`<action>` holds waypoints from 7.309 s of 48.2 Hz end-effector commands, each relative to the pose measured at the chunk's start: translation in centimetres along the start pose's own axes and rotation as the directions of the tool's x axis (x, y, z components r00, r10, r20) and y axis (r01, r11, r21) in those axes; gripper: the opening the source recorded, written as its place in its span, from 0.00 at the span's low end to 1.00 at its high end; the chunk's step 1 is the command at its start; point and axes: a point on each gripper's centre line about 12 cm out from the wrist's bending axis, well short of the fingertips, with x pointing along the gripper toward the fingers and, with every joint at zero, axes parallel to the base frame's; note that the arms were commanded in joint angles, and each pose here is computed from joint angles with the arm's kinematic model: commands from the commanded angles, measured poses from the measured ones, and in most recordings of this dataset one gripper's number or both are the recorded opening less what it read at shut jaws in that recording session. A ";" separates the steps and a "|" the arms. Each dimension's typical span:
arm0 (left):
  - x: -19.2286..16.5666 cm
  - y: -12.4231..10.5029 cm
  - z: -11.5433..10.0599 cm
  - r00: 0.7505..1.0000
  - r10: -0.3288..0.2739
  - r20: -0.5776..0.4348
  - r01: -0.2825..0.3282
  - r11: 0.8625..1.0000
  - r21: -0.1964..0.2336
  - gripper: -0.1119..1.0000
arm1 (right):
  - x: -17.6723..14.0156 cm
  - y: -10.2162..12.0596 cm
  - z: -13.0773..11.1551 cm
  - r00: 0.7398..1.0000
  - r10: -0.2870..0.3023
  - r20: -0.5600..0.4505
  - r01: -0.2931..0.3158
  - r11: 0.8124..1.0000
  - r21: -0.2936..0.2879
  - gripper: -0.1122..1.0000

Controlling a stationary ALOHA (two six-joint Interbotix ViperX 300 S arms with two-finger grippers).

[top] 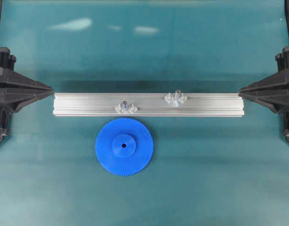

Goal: Insert the large gear onto the shaft.
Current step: 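Move the left gripper over the large blue gear's hub, then lower the open left gripper around the blue gear hub and close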

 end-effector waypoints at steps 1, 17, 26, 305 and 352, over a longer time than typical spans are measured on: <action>0.2 -0.2 0.0 1.000 -0.013 -0.002 0.013 0.999 -0.037 0.20 | 0.2 0.0 0.2 1.000 -0.002 0.006 0.002 1.000 -0.002 0.25; 1.3 -0.9 0.6 0.991 -0.045 -0.127 0.035 0.996 -0.078 0.11 | -0.3 -0.1 0.2 0.999 -0.005 -0.048 0.008 0.999 0.053 0.18; 3.0 -1.6 0.1 0.965 -0.069 -0.253 0.051 0.996 -0.078 0.11 | -0.3 -0.1 -0.7 0.993 -0.005 -0.118 0.013 0.998 0.062 0.17; 20.1 -5.6 -18.2 0.258 -0.034 -0.966 0.020 0.999 -0.030 0.95 | -1.9 0.0 -4.8 0.924 -0.002 -0.383 0.041 0.995 0.092 0.17; 20.1 -5.6 -18.5 0.251 -0.033 -0.968 -0.048 0.998 -0.046 0.89 | -2.0 0.0 -5.0 0.923 -0.002 -0.384 0.041 0.995 0.092 0.17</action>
